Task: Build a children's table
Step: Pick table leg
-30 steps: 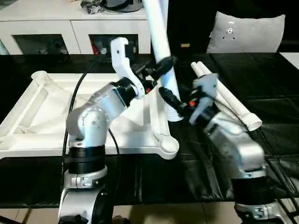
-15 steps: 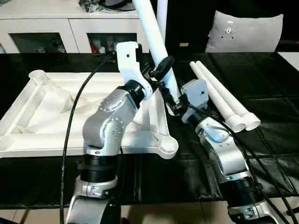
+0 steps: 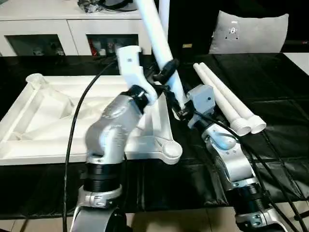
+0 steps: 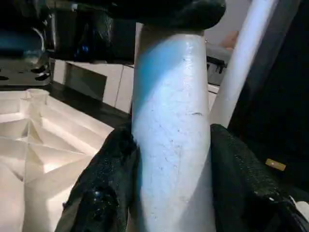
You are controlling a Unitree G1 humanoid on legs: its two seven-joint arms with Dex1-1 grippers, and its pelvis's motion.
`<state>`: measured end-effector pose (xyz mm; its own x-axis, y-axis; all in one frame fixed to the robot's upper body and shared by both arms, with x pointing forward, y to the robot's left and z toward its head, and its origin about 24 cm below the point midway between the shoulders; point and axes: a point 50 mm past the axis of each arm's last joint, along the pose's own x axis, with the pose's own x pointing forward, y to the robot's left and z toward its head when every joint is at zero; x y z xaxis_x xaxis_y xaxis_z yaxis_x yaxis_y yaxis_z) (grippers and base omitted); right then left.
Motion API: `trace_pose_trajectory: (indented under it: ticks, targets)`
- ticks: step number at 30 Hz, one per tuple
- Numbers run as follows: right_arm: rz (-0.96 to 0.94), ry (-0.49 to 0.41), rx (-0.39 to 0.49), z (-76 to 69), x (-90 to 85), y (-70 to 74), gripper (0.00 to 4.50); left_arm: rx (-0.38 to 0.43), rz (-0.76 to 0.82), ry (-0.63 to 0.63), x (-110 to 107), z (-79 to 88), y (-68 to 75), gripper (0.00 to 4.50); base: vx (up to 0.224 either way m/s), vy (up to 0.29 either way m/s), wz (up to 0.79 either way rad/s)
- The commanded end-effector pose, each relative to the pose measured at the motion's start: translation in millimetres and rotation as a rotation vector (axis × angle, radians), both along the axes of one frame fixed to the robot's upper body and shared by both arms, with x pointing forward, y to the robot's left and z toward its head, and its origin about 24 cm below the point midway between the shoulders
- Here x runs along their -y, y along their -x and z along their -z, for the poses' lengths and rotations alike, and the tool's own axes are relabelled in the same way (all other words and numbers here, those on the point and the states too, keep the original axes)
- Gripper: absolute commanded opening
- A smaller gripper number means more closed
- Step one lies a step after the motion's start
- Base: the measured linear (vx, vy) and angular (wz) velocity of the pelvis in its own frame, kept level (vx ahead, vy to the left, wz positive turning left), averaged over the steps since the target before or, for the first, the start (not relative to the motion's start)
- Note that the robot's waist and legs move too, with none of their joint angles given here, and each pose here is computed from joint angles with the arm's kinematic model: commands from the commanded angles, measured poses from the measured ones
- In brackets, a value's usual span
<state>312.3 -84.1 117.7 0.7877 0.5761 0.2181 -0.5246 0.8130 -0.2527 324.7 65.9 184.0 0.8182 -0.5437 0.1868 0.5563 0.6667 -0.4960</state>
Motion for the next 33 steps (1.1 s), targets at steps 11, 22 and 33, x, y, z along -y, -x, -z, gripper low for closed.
trace_pose_trajectory:
  ticks: [11,22,33]
  targets:
    - [-0.108,0.047,0.052,-6.9,-11.5,4.2,1.87,-0.149,0.217,0.391,9.4,-8.6,3.3,1.87,0.0,0.0,0.0]
    - [-0.099,0.047,-0.013,-3.2,-8.7,1.4,1.87,0.013,0.084,0.023,7.5,-7.5,-2.4,1.86,0.0,0.0,0.0]
    - [-0.22,-0.082,-0.124,-3.9,-5.7,5.7,3.03,0.05,-0.043,-0.067,-7.5,-9.7,-13.6,1.85,0.0,0.0,0.0]
